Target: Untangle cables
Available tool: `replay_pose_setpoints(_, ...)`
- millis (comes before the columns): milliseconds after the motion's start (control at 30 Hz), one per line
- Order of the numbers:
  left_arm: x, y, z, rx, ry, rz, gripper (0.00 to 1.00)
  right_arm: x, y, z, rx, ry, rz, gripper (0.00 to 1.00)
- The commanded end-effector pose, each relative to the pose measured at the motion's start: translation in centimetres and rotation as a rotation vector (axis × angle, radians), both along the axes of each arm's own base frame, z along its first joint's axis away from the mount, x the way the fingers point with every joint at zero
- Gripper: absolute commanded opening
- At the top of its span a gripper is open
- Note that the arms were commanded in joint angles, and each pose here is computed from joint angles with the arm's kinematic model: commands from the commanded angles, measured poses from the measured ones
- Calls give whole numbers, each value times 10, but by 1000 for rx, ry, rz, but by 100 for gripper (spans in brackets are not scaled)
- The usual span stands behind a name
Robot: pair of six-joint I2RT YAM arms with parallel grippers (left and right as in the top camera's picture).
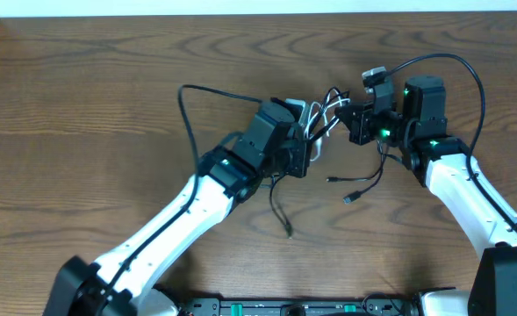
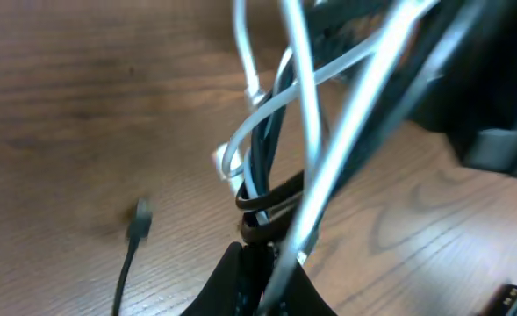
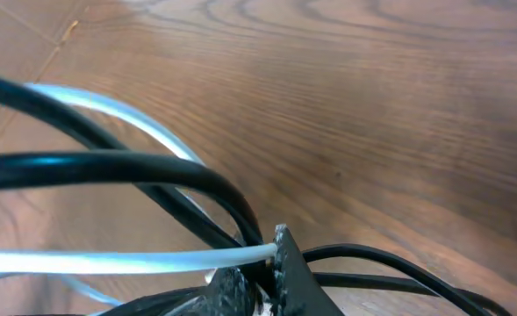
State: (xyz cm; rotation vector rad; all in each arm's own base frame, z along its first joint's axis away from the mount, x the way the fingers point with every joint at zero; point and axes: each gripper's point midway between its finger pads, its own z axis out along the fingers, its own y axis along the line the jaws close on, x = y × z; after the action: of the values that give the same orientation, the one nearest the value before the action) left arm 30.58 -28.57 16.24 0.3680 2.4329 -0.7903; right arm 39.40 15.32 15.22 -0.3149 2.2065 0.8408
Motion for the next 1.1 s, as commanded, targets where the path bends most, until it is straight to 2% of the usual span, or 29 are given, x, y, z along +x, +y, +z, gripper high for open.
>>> replay_pose_setpoints(0, -1, 13, 49, -34, -122, 18, 8, 3, -3, 0, -19, -14, -9, 1)
replay_pose_setpoints(233, -7, 25, 87, -58, -233, 27, 8, -1, 2, 4, 8, -15, 26, 1)
replay_pose_setpoints(400, 10, 39, 81, 24, -284, 111, 8, -11, 15, 11, 72, -11, 106, 1)
replay_pose_setpoints(567, 33, 46, 96, 139, -484, 100, 8, -31, 27, 14, 148, 50, 199, 1)
replay_pose_setpoints(633, 43, 54, 100, 189, -536, 140, 8, -44, 33, 12, 184, 103, 243, 1)
replay_pose_setpoints(867, 58, 48, 58, 247, -459, 122, 8, -64, 48, -2, 160, 197, 272, 1)
replay_pose_setpoints(933, 70, 38, 34, 256, -432, 118, 8, -65, 49, -15, 95, 239, 220, 1)
replay_pose_setpoints(1067, 82, 36, 17, 221, -383, 169, 8, -70, 43, -35, 12, 320, 141, 1)
